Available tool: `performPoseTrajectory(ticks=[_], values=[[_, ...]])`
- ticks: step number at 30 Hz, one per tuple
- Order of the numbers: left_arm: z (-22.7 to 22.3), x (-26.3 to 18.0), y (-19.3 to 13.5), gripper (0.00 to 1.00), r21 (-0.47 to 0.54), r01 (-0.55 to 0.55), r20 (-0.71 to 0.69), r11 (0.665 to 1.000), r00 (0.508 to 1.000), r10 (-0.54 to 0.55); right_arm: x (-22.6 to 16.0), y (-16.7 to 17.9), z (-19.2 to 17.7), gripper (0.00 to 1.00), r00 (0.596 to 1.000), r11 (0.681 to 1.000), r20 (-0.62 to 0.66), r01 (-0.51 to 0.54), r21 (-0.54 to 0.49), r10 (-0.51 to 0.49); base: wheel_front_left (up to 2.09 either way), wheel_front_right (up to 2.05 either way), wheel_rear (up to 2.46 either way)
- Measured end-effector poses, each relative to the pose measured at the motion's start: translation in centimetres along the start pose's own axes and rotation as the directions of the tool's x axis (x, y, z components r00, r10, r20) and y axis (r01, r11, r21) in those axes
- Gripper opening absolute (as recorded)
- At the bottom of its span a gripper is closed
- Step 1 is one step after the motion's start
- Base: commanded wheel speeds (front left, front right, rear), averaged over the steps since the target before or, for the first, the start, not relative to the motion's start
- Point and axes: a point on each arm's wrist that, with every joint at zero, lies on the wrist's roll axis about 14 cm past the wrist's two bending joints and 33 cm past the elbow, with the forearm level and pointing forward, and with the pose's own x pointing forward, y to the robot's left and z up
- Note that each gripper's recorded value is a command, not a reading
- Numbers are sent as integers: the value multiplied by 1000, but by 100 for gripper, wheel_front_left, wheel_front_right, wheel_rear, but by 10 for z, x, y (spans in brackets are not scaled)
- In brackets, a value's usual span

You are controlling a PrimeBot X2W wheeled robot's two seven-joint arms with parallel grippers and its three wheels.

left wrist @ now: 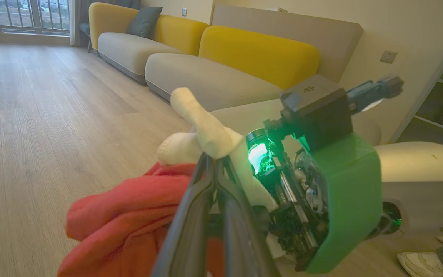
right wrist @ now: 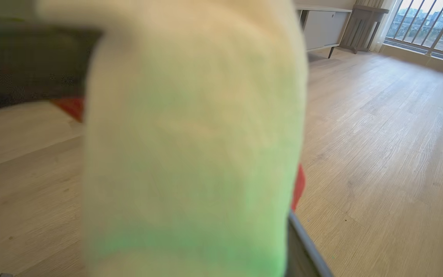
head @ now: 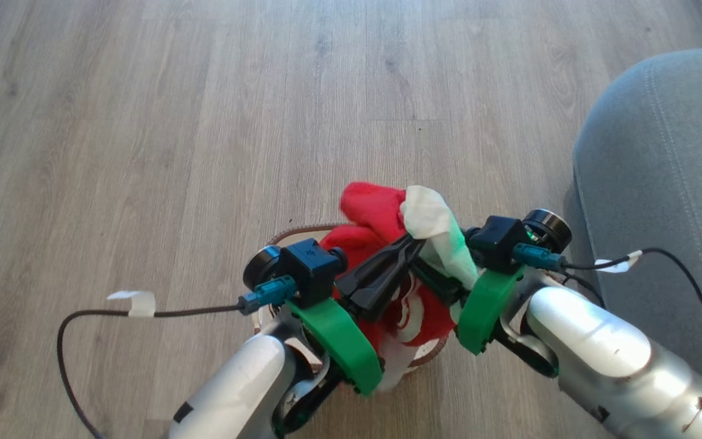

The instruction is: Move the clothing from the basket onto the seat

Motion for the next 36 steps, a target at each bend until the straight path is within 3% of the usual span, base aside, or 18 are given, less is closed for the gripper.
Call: performPoseTrajectory(ticks=[1,14,16,19,21,22,23,36], values=[[-1,0,-1,0,-3,4,-4,1000,1000,-4,0,0,0,0,1000,1000,1,4,4,-4,0,0,0],[-1,6,-5,2,-16,36,2,999,999,-36,-9,-1,1,0,999,999,18,29,41,-30,0,0,0],[-3,6,-4,30,-18,34,-2,999,999,-34,-10,-3,2,0,999,998,22,38,43,-39,0,0,0],[-5,7,-2,46,-21,26,0,999,1000,-26,-11,-7,3,0,998,998,26,50,50,-51,0,0,0],[-7,7,-1,85,-23,23,-1,999,1000,-23,-12,-10,3,0,998,997,28,59,51,-60,0,0,0],[-7,8,0,96,-24,20,0,1000,1000,-20,-13,-11,3,0,998,997,29,62,52,-63,0,0,0],[-8,8,1,100,-24,16,3,1000,1000,-16,-13,-12,3,0,997,997,30,64,53,-66,0,0,0],[-27,14,5,100,-3,9,-17,1000,1000,-9,-40,-40,4,0,983,982,43,176,65,-179,0,0,0]])
